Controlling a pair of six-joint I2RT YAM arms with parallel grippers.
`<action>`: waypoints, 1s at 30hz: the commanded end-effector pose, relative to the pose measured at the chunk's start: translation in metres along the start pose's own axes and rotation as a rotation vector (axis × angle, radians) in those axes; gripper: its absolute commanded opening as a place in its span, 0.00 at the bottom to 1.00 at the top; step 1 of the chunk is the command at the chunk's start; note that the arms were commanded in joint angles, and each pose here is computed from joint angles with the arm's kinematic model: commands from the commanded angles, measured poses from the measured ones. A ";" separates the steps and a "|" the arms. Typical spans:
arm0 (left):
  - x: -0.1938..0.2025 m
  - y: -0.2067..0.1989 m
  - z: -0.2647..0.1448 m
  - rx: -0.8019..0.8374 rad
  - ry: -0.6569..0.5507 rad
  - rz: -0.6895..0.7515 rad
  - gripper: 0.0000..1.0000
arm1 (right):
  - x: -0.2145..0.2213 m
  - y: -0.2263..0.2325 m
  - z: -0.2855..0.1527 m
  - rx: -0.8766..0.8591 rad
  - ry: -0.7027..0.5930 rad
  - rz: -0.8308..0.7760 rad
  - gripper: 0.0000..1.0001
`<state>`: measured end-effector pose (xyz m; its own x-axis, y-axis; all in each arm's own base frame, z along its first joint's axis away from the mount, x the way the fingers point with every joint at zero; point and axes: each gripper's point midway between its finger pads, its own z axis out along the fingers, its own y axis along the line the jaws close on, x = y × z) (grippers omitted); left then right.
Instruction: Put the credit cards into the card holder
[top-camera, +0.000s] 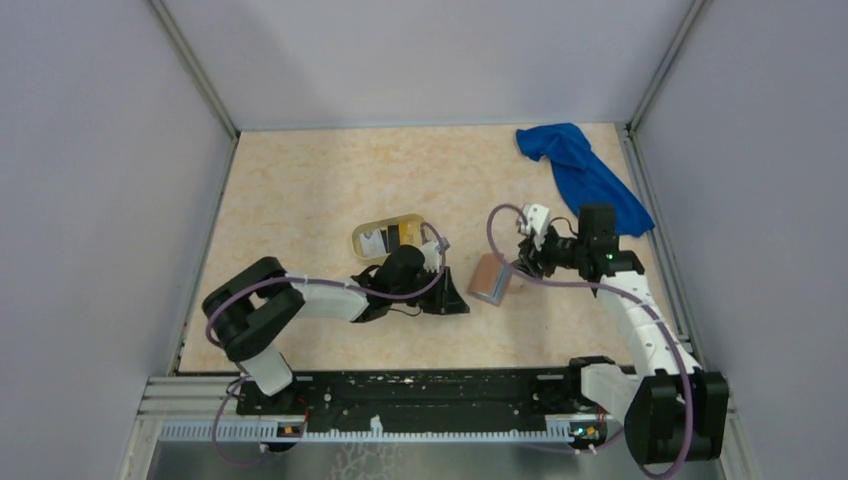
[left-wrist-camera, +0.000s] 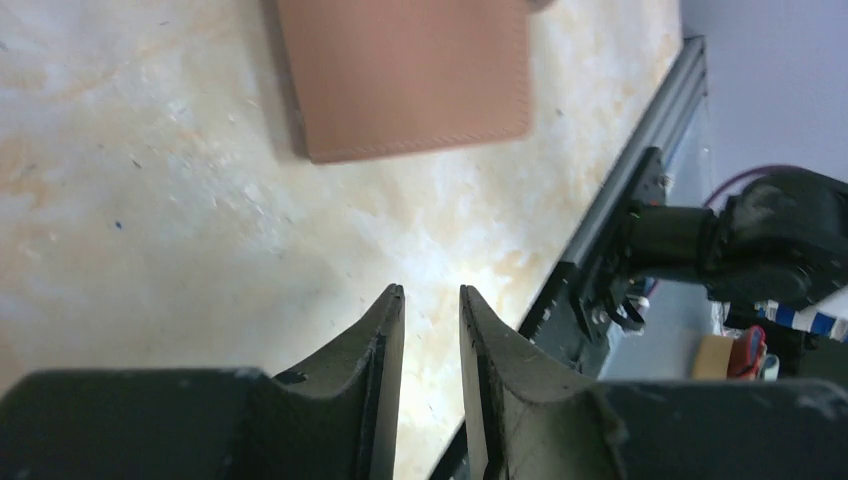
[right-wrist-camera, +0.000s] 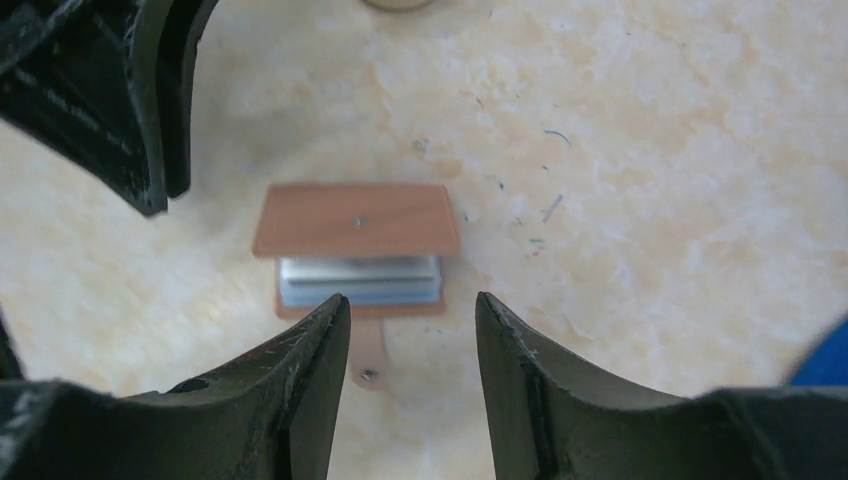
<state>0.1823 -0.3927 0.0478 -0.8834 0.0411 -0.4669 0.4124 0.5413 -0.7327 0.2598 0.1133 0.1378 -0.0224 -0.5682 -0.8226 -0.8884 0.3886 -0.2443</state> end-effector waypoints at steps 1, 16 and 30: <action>-0.013 -0.032 -0.031 0.087 -0.069 0.116 0.34 | -0.036 -0.001 0.009 -0.066 -0.105 0.504 0.49; -0.073 0.016 0.020 -0.207 -0.143 0.200 0.58 | 0.031 0.003 0.042 -0.115 0.037 1.168 0.69; -0.039 0.026 0.046 -0.172 0.012 0.104 0.44 | 0.070 0.006 0.056 -0.009 0.170 1.301 0.70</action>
<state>0.2458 -0.4170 0.0326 -0.8099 0.1057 -0.5769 0.4835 0.6771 -0.5548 0.2686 0.1194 0.0511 -0.9295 0.1136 -0.3509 -0.1841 0.6815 0.7083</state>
